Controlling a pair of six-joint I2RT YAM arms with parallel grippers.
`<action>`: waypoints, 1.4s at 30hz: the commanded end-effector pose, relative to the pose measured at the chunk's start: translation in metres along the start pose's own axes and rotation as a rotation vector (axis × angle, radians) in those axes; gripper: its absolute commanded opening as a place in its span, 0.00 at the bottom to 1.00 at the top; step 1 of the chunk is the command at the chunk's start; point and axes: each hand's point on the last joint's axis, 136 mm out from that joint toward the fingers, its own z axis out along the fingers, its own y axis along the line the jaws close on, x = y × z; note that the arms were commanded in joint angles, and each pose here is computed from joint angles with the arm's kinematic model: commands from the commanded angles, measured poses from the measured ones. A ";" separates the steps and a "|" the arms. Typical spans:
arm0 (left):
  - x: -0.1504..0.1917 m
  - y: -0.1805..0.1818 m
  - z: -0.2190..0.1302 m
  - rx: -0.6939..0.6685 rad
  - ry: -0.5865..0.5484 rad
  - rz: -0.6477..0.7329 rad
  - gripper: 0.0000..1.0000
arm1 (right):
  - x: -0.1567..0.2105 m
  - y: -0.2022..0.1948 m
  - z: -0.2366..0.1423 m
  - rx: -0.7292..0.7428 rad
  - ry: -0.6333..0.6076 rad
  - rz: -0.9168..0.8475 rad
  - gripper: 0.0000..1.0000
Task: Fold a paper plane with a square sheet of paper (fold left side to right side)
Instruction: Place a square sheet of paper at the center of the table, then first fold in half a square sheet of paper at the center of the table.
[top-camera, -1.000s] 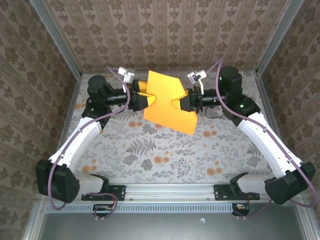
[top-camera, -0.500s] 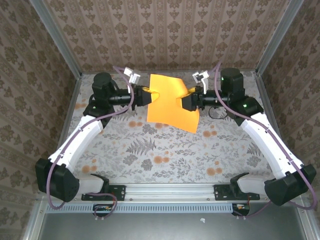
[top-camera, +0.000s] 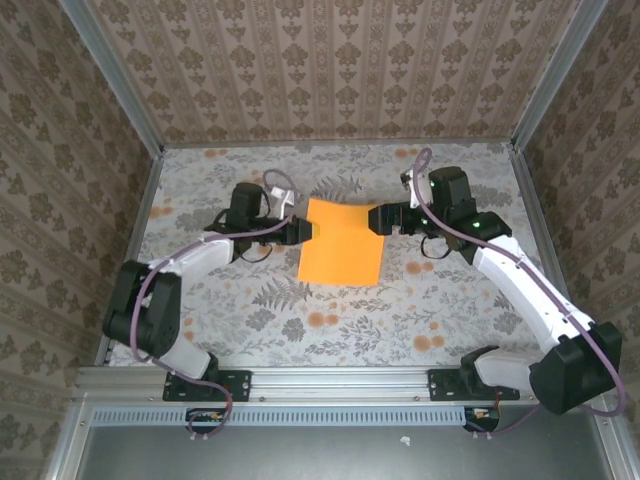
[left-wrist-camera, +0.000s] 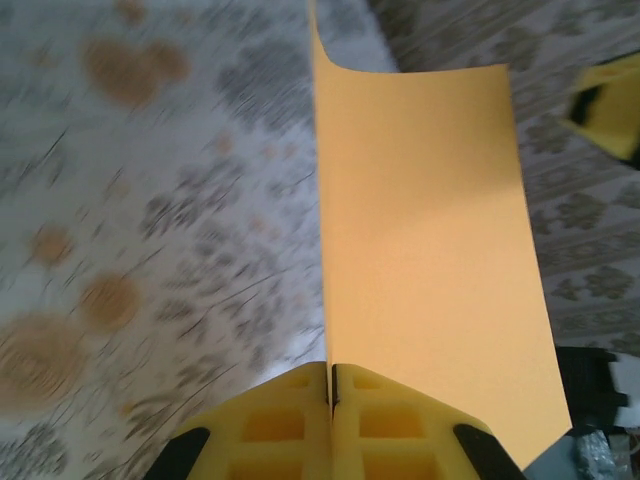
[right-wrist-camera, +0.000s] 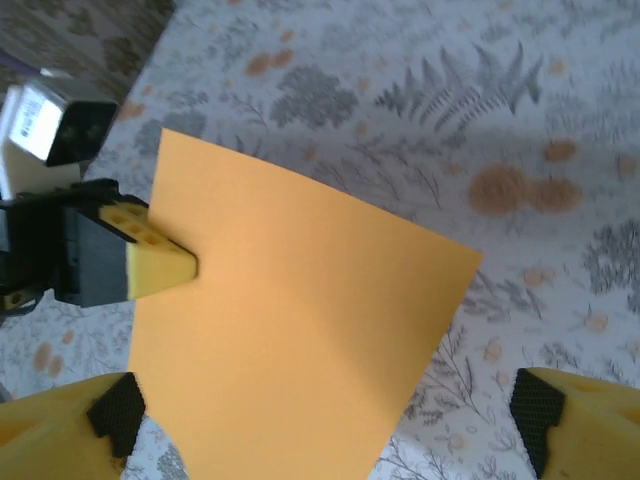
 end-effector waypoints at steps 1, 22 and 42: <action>0.019 0.039 0.014 -0.065 0.024 -0.075 0.00 | 0.018 -0.016 0.024 0.023 0.037 0.140 0.83; 0.029 0.057 0.020 -0.137 0.124 -0.159 0.02 | 0.134 -0.070 0.153 0.222 0.467 0.450 0.09; 0.009 -0.011 0.074 0.103 0.138 -0.229 0.58 | 0.144 -0.064 0.163 0.157 0.481 0.435 0.12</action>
